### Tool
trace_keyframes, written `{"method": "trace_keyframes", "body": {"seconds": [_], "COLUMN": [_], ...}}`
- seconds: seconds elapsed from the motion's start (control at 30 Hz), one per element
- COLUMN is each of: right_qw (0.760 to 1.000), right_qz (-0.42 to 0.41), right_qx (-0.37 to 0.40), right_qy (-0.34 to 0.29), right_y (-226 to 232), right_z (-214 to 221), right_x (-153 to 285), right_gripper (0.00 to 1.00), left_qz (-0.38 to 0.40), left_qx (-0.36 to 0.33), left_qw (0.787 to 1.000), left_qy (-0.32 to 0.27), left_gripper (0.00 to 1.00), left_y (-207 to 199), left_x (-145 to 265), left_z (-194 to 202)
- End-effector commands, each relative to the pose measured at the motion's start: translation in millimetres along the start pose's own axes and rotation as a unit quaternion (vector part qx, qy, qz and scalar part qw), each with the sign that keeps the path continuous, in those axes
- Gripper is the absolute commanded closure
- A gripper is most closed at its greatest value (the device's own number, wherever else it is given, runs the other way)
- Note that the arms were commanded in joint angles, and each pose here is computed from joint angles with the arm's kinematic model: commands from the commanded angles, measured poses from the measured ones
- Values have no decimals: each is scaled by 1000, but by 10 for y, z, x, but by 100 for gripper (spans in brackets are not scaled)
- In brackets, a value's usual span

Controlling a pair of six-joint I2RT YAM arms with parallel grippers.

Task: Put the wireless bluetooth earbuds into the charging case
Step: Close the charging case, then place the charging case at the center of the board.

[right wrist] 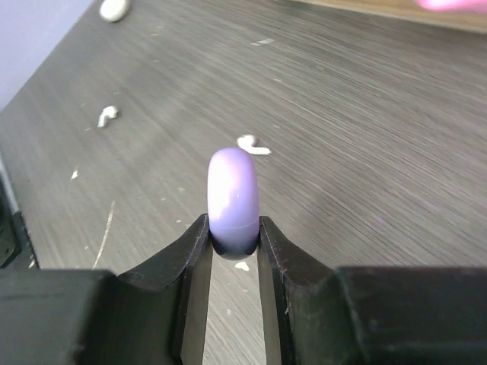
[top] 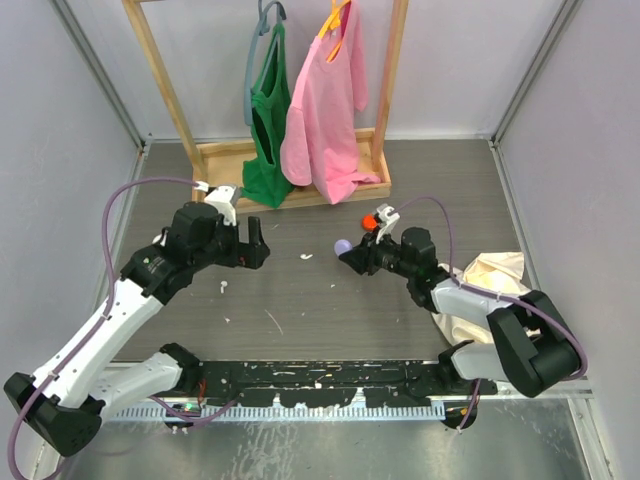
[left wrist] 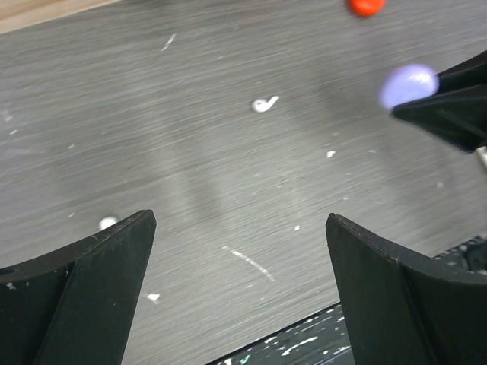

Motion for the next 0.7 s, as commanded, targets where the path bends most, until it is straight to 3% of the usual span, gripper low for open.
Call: {"method": "trace_keyframes", "body": {"seconds": [0.0, 0.37, 0.67], "right_qw": [994, 950, 931], "right_qz": [87, 219, 255], "right_qx": [-72, -222, -254], "right_qy": [-2, 26, 51], "right_y": [-293, -1155, -1621], "right_z": [-116, -69, -111], "right_x": [20, 226, 229], "right_gripper": [99, 96, 89], "left_qz": [-85, -166, -214], "left_qx": [-25, -36, -35], "left_qw": [996, 985, 976], "left_qy": [-6, -22, -22], "left_gripper": [2, 2, 2], "left_y": [255, 566, 722], "left_x": [169, 235, 227], "left_z": [-29, 94, 185]}}
Point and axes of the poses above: each gripper's point midway between its finger pads, its own x axis back along the fingers, its own y axis along the line the jaws close on, z = x × y, the point moved 6 cm from there along x, back along the fingers, and after that the axes turned 1 degree about -x, right-handed, at the moved point
